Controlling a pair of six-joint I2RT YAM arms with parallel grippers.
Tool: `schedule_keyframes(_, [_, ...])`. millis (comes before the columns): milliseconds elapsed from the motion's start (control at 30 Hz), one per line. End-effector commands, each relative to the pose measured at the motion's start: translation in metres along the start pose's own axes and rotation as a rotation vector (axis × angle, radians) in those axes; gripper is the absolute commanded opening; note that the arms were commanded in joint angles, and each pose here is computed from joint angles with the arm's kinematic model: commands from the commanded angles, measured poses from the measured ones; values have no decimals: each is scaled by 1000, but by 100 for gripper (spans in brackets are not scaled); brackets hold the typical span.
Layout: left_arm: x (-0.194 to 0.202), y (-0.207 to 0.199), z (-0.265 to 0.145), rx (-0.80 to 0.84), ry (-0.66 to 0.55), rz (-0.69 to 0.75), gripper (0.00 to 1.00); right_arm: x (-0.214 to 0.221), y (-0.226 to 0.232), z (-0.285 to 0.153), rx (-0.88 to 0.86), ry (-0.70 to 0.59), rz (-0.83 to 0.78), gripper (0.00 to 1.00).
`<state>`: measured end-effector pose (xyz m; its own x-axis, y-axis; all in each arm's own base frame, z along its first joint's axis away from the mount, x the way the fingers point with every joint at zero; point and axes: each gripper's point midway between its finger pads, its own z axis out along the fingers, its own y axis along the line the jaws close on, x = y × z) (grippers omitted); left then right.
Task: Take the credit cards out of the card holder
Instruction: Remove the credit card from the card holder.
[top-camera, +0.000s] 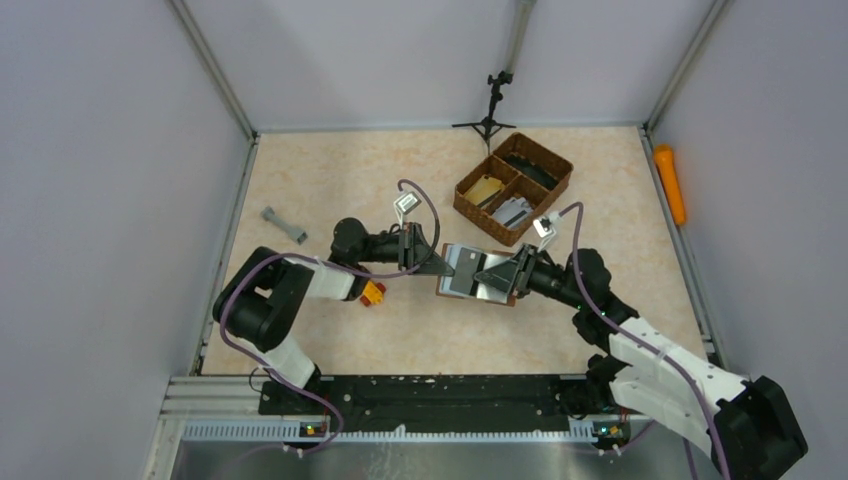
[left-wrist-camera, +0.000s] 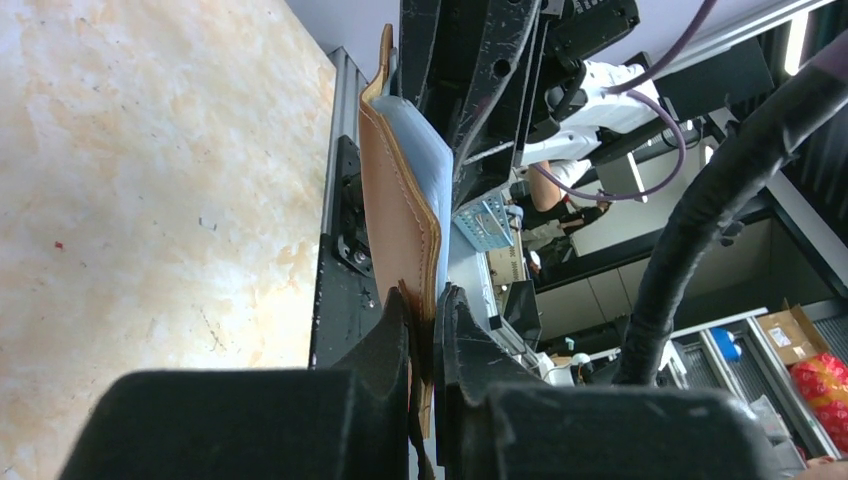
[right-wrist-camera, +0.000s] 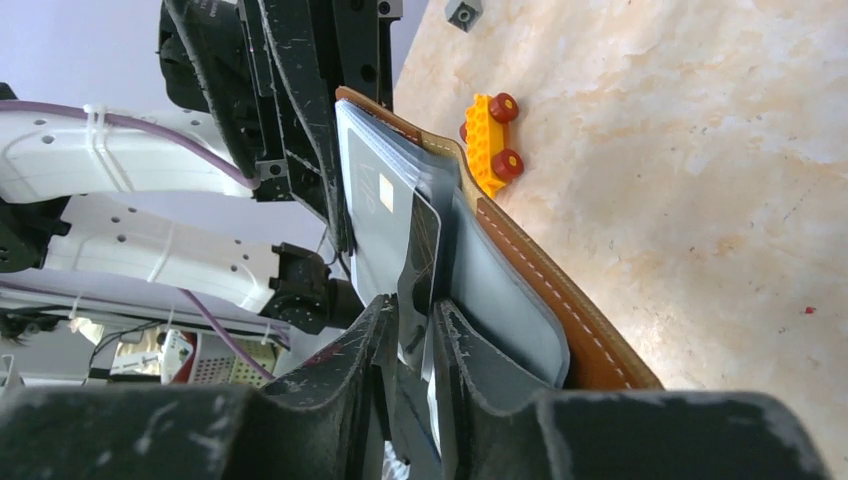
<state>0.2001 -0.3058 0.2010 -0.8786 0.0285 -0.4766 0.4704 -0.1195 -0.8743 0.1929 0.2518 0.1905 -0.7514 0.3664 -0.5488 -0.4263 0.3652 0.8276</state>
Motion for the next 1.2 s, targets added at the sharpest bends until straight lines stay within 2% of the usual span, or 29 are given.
schedule_keyframes(0, [2, -25, 2, 82, 25, 109, 0, -13, 16, -1, -66, -57, -26, 19])
schedule_keyframes(267, [1, -24, 2, 77, 24, 113, 0, -17, 16, -4, -53, -77, -40, 1])
schedule_keyframes(900, [-18, 1, -22, -58, -94, 99, 0, -34, -16, -26, 175, -127, -100, 0])
schedule_keyframes(1000, [-21, 21, -26, -165, -112, 84, 0, -47, -27, -34, 301, -147, -133, 0])
schedule_keyframes(1167, [-27, 57, -44, -453, -141, 140, 0, -71, -33, -41, 444, -164, -211, 0])
